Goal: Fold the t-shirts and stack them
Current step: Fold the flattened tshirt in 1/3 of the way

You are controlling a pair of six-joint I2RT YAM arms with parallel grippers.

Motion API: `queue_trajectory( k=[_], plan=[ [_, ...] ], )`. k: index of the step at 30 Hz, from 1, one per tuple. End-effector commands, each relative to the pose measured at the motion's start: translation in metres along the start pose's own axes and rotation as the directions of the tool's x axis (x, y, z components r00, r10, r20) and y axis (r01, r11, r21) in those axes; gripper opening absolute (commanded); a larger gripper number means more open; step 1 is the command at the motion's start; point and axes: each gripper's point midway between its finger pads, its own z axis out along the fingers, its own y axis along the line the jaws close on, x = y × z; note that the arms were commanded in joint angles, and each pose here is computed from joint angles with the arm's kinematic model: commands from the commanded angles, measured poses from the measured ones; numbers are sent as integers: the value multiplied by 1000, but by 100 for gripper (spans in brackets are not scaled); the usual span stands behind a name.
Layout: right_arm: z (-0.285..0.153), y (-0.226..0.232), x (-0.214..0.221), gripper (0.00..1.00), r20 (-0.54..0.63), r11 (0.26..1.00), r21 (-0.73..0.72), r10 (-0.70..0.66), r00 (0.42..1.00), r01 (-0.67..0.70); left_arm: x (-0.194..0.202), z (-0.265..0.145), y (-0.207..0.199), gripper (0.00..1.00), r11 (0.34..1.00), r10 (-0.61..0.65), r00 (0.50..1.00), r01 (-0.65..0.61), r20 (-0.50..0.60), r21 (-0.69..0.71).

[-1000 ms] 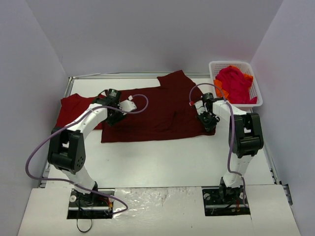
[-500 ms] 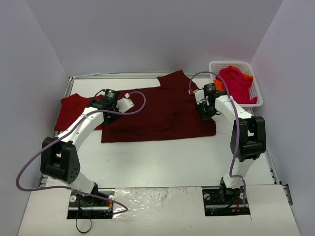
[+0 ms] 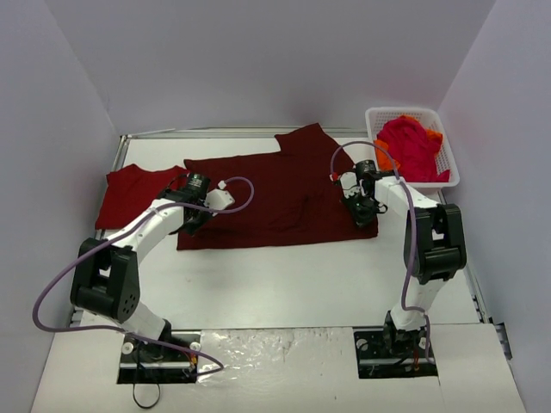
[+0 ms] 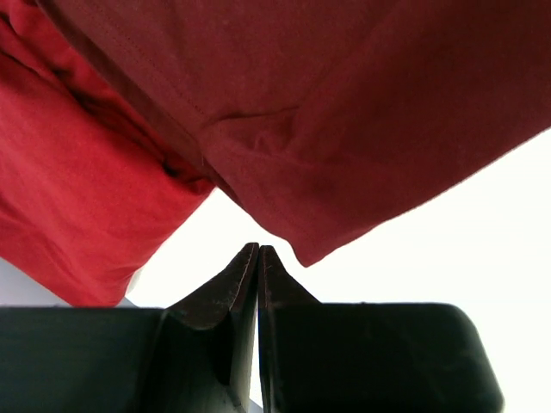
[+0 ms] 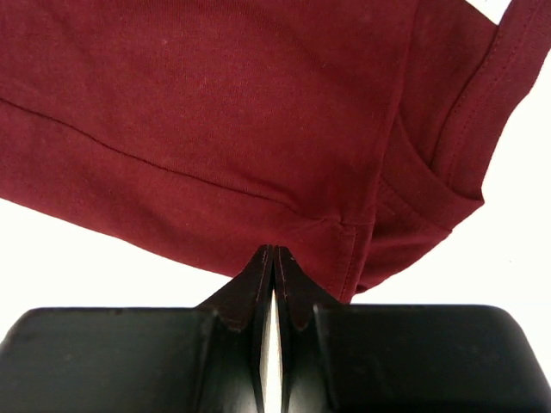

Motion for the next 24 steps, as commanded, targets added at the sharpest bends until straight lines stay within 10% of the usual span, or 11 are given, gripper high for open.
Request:
queue_trajectory(
  k=[1,24],
  plan=[
    [0,-6,4,0,-12,1000,22,3,1000,-3,-10,-2,10,2,998,-34,998,36,51,-49],
    [37,-11,23,0,-125,1000,12,14,992,-12,28,67,-28,2,995,12,993,0,-120,100]
  ],
)
